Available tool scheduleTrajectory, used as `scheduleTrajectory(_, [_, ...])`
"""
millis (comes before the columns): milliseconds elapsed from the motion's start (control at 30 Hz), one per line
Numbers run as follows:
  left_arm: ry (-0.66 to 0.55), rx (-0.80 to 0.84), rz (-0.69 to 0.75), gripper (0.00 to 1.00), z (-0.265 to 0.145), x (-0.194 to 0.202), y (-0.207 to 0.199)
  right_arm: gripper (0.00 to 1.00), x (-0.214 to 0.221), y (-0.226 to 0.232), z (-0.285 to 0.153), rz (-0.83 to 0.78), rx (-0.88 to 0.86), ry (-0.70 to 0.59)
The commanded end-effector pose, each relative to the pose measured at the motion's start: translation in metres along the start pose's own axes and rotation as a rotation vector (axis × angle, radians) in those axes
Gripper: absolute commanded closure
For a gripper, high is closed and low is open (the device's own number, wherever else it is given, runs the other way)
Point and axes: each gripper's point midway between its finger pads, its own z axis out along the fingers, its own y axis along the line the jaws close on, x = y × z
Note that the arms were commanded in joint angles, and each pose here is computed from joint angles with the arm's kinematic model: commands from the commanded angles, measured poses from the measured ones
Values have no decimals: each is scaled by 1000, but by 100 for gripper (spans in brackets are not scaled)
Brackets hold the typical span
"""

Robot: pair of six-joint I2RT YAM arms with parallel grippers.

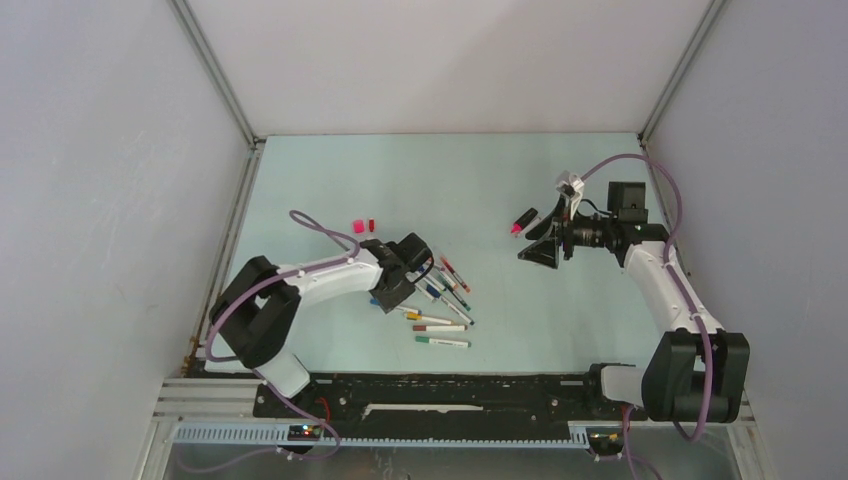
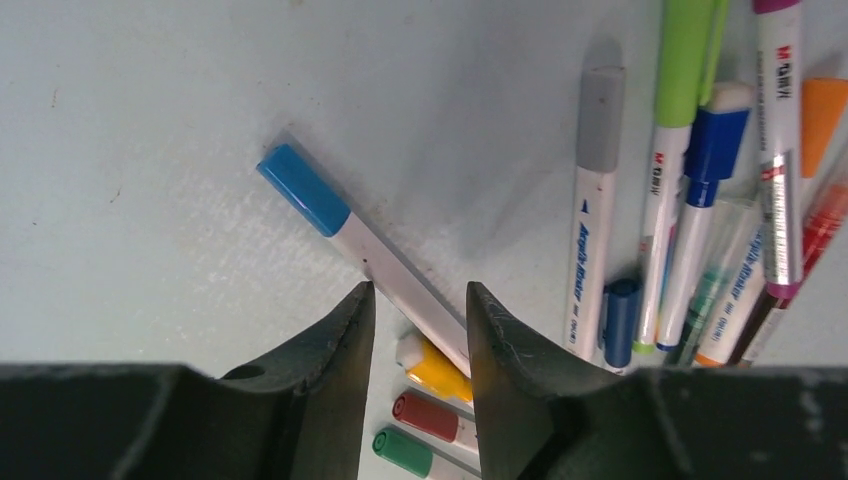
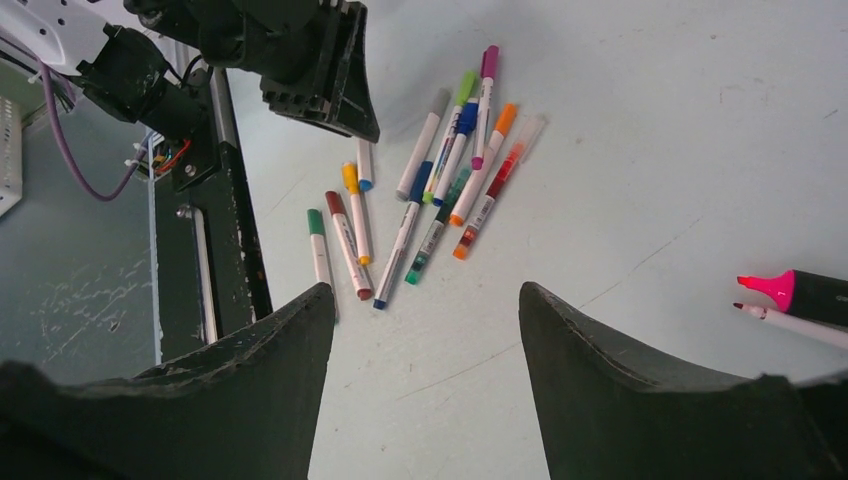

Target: Open the pen caps

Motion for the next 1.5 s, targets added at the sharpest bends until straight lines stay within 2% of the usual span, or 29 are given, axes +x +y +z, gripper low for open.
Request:
scheduleTrajectory(0, [16,1,5,58,-4,-1,-9,30,-13,1,-3,-54,9,-21])
scheduleTrajectory(367, [60,-41,-25,62,27,2,2,30,-17,4,-6,-59,5,-33])
scheduleTrajectory(433, [51,-38,-34,66,30,-1,3,30,-18,4,-7,-59,7,-38])
scheduleTrajectory(567, [23,-44,-48,83,31,-12,4,30,-19,4,-9,-58,10,-42])
scheduleTrajectory(667, [-9,-38,-54,91,27,-24,4,30,-19,4,-10,-58,11,-44])
scheduleTrajectory(867, [-147,64,-46,98,-5,-61,-5,30,-16,8,-8,-33,-31,-49])
scheduleTrajectory(933, [-189,146,-33,100,-24,-73,-11,30,-15,15,-6,-27,-77,-55])
scheduleTrajectory(1033, [-232,377,36,100,-62,-83,-29,30,-12,28,0,-52,-136,-52])
scheduleTrajectory(1100, [-256,585,107,100,-89,-83,-46,30,-11,39,7,-69,-176,-39])
scheduleTrajectory(1200, [-315,996,253,100,-142,-69,-70,29,-10,47,17,-60,-212,-22])
scheduleTrajectory(1267, [-386,1195,271,100,-172,-68,-76,27,-14,45,25,4,-203,-26])
scheduleTrajectory(1300, [-424,1285,280,100,-188,-68,-79,27,-14,45,29,88,-201,-32])
scheduleTrajectory(1467, [-489,1530,381,100,-242,-55,-100,25,-27,52,51,201,-181,-76])
